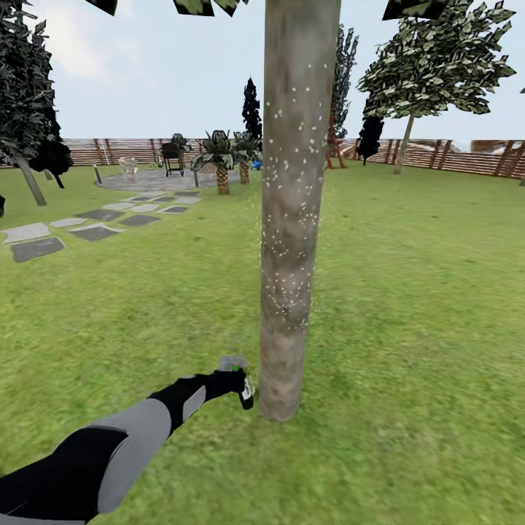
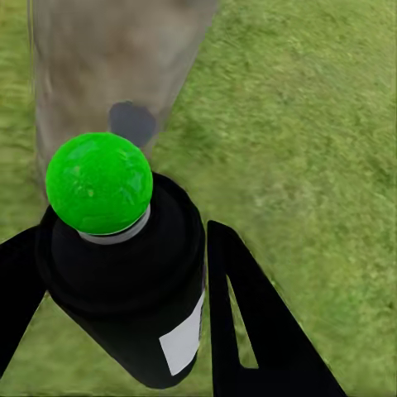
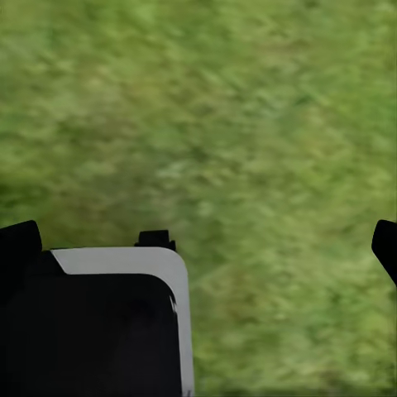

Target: In the garden, pick up the pesticide atomizer on the floor and spray pesticide onto both trees until each tree trunk is fully covered.

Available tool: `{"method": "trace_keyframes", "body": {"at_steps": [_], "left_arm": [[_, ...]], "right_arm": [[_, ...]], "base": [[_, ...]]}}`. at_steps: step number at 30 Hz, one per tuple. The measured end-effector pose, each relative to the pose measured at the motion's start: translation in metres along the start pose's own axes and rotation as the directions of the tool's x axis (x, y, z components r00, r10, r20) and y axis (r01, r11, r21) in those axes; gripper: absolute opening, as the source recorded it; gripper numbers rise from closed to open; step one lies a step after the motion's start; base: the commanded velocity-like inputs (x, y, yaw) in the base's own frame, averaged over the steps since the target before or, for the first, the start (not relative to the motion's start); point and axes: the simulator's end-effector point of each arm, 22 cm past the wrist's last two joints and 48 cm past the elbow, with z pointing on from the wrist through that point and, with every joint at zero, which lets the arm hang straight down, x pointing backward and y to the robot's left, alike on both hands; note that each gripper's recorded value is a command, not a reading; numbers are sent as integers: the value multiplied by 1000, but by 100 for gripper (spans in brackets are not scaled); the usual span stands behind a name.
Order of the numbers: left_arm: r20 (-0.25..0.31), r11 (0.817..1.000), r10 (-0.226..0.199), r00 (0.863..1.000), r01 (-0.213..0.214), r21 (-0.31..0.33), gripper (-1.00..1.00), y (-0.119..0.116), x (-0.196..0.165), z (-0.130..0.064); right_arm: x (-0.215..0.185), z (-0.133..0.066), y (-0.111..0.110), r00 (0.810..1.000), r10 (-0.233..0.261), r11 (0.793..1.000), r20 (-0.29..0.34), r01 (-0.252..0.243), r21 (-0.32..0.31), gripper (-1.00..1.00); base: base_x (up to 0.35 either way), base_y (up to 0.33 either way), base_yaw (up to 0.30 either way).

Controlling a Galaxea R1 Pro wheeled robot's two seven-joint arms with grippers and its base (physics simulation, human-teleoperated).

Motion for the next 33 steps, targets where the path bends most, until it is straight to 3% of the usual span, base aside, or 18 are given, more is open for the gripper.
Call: {"method": "trace_keyframes", "body": {"at_steps": [2,4,6,9,12,26,33], "left_arm": [[2,999,-5,1000,5,-38,-100,28,13,-10],[3,999,-5,1000,5,-49,-100,36,16,-13],[-14,998,23,1000,-23,-52,-100,38,22,-14],[-33,996,71,997,-72,-51,-100,38,29,-14],[-38,995,89,995,-91,-47,-100,36,31,-13],[-44,995,91,995,-93,-37,-100,28,34,-10],[-42,996,87,995,-88,-32,-100,25,36,-9]], "right_arm": [[0,0,1,1000,0,1000,0,0,-1,100],[0,0,1,1000,1,1000,0,-1,-2,100],[0,0,2,1000,1,1000,0,-1,-3,100],[0,0,1,1000,1,1000,0,-1,-2,100],[0,0,1,1000,1,1000,0,-1,-2,100],[-1,0,-4,1000,-2,1000,4,2,6,100],[-5,0,-33,1000,-14,999,12,13,42,100]], "base": [[-92,0,0],[-237,0,0],[-313,0,0],[-338,0,0],[-348,0,0],[-350,46,0],[-245,87,0]]}}
